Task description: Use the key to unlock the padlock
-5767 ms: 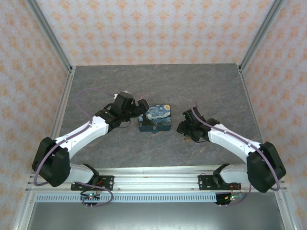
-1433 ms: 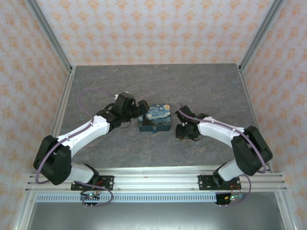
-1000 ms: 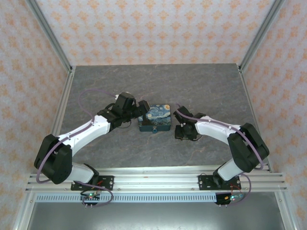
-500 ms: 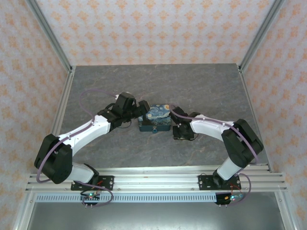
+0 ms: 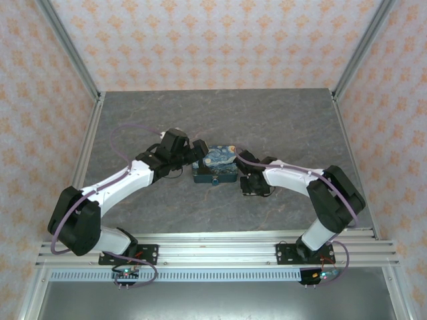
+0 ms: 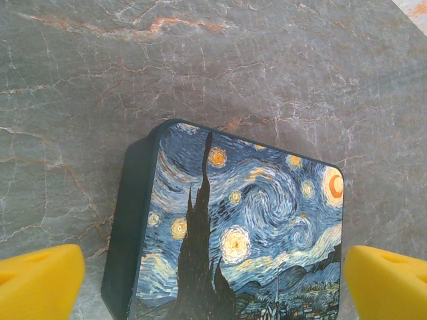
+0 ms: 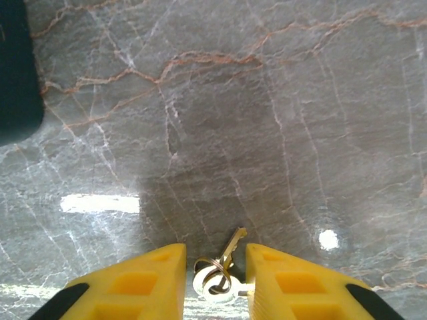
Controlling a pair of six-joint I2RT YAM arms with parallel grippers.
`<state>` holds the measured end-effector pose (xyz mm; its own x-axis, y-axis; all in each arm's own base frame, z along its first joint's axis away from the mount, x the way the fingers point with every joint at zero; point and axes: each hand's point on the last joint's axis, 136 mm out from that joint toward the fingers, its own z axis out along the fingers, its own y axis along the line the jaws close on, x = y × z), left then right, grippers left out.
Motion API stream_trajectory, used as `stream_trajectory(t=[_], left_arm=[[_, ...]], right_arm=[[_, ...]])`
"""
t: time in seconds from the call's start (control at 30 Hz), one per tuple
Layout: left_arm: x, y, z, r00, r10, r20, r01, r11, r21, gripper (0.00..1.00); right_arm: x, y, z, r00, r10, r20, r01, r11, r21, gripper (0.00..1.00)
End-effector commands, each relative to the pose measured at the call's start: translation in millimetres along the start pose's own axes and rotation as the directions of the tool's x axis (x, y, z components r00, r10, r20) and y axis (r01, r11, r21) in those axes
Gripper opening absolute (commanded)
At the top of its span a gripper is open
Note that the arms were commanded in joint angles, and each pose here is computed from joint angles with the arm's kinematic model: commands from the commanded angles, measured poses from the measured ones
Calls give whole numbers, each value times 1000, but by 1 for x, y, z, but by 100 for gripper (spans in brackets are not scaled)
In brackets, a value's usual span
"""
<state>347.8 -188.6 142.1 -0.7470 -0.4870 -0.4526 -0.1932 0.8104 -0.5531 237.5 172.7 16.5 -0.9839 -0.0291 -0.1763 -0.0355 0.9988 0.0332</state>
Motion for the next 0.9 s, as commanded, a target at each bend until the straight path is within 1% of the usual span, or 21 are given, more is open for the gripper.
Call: stream_trajectory(t=[0.0, 0.07, 0.17, 0.2, 0.3, 0.43, 0.6, 0.77, 0.87], left_arm=[[0, 6, 5, 1000, -11, 3, 11, 1000, -11, 100], [0, 5, 4, 1000, -12, 3, 12, 1000, -10, 100], [-1, 5, 4, 1000, -14, 1, 14, 1000, -11, 100], [0, 5, 4, 1000, -13, 1, 13, 1000, -10, 100], [-1, 4, 3, 1000, -13, 2, 13, 1000, -11, 100], [-3, 3, -2, 1000, -15, 6, 15, 1000, -6, 100], [-2, -2, -5, 999, -38, -2, 38, 999, 22, 100], [1, -18, -4, 993, -108, -38, 111, 989, 99, 100], [2, -33, -4, 982, -173, -71, 183, 969, 166, 100]], right_arm=[[15, -11, 5, 999, 5, -44, -2, 998, 65, 24], [17, -11, 5, 999, 6, -46, -3, 998, 55, 18], [18, -9, 5, 999, 10, -45, -9, 999, 42, 1], [17, -8, 4, 999, 14, -39, -13, 999, 33, 0], [13, -4, -3, 1000, 25, -12, -25, 1000, 4, 0], [4, 4, -22, 998, 50, 42, -48, 997, -59, 0], [-10, 17, -54, 988, 109, 113, -88, 979, -183, 0], [-30, 32, -88, 962, 210, 171, -139, 924, -357, 0], [-50, 43, -113, 934, 290, 208, -159, 860, -485, 0]])
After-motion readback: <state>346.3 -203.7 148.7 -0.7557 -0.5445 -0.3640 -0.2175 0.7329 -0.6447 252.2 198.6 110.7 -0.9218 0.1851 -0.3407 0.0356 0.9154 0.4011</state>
